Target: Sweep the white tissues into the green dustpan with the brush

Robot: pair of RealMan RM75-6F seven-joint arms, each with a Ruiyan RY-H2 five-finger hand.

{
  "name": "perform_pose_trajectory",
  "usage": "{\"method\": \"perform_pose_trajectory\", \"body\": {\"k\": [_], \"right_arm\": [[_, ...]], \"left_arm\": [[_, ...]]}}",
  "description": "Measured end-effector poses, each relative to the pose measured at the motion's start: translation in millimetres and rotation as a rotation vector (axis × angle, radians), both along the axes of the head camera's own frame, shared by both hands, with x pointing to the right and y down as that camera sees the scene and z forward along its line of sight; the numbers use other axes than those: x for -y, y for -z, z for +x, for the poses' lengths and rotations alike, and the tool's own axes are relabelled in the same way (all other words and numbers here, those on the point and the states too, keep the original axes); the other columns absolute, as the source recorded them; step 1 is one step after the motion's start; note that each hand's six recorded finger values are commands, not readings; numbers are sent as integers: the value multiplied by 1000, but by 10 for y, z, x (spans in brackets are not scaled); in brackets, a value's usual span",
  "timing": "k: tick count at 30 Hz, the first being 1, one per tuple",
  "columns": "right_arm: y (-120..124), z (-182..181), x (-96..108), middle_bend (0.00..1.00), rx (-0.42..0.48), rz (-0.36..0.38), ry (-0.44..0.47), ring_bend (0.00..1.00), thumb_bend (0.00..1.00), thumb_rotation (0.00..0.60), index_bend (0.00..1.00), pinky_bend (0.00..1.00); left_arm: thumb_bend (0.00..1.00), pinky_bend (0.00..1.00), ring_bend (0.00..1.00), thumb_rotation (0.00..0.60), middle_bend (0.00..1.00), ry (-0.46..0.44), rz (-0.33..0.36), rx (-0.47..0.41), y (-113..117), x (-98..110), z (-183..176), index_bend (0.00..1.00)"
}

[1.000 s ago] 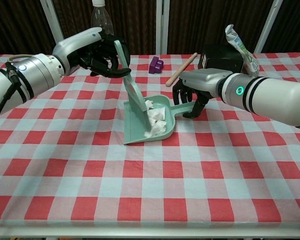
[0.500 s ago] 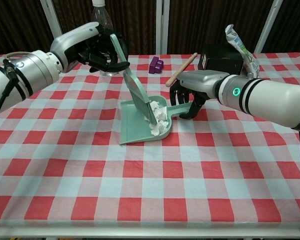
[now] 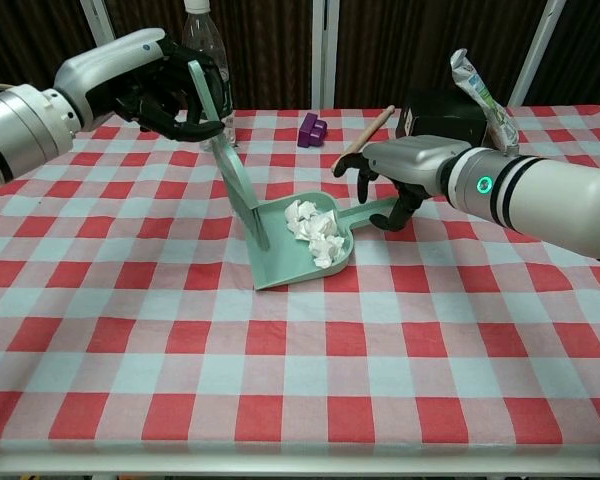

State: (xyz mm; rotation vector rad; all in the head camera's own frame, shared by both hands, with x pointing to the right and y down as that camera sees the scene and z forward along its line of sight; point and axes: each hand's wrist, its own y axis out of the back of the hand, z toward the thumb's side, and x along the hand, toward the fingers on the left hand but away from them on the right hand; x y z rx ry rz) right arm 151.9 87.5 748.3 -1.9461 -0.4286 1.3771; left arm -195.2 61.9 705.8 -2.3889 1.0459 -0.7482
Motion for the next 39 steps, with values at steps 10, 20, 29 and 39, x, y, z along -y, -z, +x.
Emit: {"method": "perform_pose_trajectory", "body": {"k": [10,20,29,39], "right_arm": [[400,397,133,242,-27,108,-6,118,353,600,72,100],[897,1284,156,241,-77,196,-83,109,351,600,61,87],[1065,1658,19,242,-67,207,-145,109,351,600,51,83],[1223,1890,28,259,-71,225,-182,126,364,600,55,101]], "left_arm": [[511,837,568,600,558,-136,128,347,50,-2,-357,562],[514,836,568,600,553,-238,118,651,324,-125,-724,557],[334,679,390,600,307,-260,14,771,217,-164,-722,174],[262,478,243,600,191,-145,72,739,518,-127,-737,128]]}}
